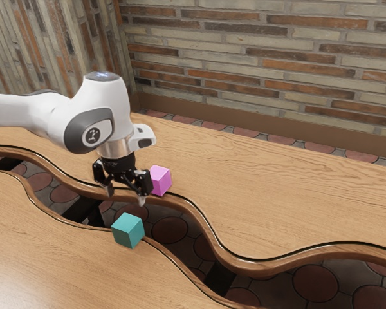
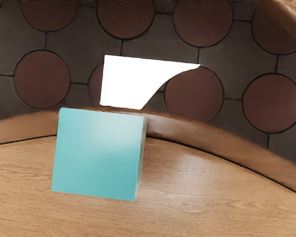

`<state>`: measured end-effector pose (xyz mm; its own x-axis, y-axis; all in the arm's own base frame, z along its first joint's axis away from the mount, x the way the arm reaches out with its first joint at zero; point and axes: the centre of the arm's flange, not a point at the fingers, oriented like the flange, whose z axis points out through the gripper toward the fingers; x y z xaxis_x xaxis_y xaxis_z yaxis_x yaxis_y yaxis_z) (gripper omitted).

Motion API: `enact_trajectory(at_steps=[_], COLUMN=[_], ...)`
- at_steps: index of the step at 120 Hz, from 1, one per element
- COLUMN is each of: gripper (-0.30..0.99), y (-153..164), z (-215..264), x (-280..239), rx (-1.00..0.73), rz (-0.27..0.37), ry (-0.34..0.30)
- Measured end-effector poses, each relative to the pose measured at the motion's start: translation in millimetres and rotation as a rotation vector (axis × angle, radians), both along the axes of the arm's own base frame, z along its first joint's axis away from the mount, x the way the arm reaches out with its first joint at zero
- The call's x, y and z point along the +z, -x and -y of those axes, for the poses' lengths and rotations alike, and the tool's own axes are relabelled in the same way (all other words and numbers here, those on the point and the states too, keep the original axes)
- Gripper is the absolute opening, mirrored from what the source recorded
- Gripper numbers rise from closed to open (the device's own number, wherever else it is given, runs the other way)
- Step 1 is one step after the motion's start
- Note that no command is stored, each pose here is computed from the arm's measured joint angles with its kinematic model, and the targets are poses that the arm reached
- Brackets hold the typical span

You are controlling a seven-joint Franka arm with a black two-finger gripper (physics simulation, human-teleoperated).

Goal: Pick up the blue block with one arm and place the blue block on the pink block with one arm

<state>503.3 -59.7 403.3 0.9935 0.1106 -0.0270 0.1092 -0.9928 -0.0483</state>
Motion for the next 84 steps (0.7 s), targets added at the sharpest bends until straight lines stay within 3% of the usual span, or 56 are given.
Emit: enact_trajectory(at_steps=[22, 47, 84], gripper=[0.69, 0.69, 0.69], y=[-5.2, 3.1, -5.9], z=[-9.7, -28.4, -56.8], x=[-23.2, -69.0, -86.6], rx=[0.043, 0.053, 0.058], rz=[0.042, 0.028, 0.065], ry=[0.027, 0.044, 0.055])
